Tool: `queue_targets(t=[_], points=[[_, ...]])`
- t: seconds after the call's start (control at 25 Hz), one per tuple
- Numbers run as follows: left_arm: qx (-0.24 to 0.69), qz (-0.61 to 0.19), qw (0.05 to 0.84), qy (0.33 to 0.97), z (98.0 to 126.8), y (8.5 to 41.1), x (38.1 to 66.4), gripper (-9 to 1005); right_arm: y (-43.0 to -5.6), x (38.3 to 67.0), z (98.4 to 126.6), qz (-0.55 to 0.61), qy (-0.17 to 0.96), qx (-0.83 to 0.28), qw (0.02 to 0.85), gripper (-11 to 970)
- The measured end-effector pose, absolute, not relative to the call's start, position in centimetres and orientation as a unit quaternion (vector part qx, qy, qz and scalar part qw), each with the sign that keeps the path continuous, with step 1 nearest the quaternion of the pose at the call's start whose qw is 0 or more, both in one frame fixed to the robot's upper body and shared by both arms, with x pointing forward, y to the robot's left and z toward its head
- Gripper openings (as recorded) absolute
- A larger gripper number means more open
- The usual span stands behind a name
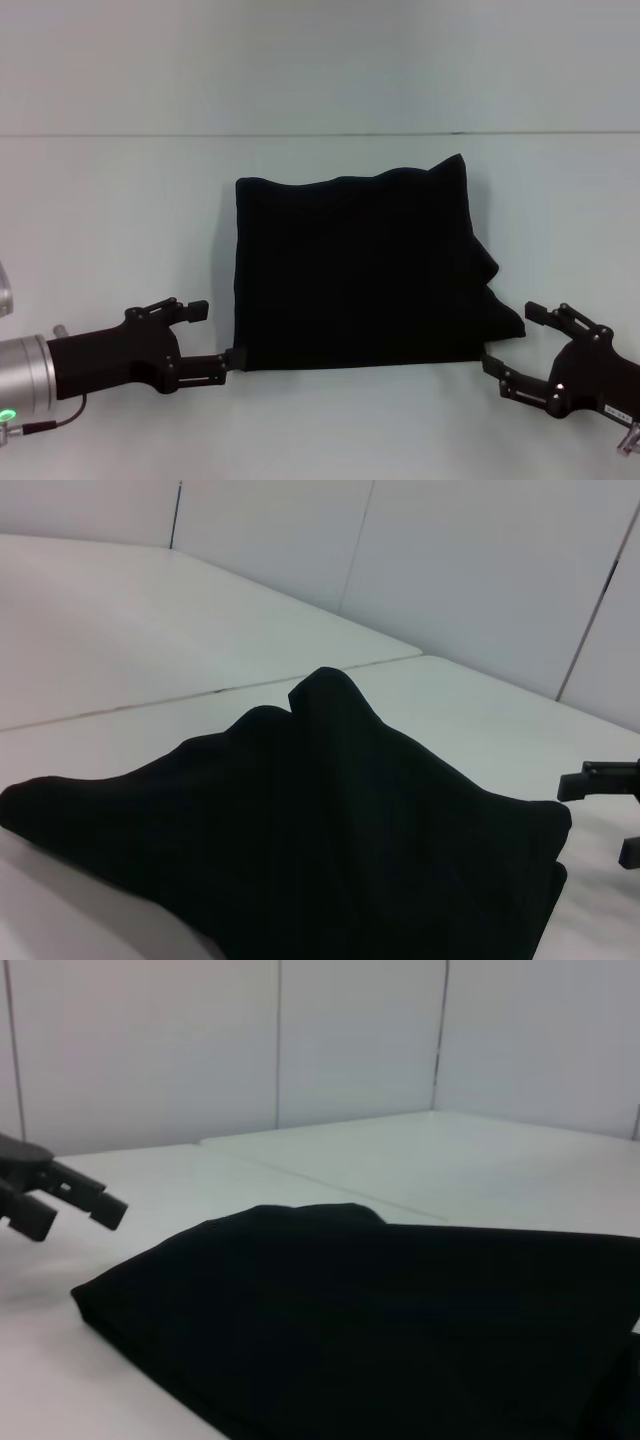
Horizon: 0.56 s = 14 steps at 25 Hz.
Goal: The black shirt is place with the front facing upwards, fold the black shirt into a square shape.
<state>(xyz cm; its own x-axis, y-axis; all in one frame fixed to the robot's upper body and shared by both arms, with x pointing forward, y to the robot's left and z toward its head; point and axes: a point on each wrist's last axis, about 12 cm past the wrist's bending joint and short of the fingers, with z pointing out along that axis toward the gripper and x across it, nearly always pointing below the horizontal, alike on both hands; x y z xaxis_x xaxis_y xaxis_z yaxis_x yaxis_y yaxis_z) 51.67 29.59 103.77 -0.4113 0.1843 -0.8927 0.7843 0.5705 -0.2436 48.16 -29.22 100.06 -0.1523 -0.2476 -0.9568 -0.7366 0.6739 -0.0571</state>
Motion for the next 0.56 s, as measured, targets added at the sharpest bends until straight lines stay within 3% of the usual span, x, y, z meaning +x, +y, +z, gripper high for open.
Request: queue_targets(t=[0.56], points=[[0.313,-0.336,0.442,0.771,103.70,29.61,51.76,951,-29.02,48.49,100.43,0.224,0.719,-0.341,0.563,942]])
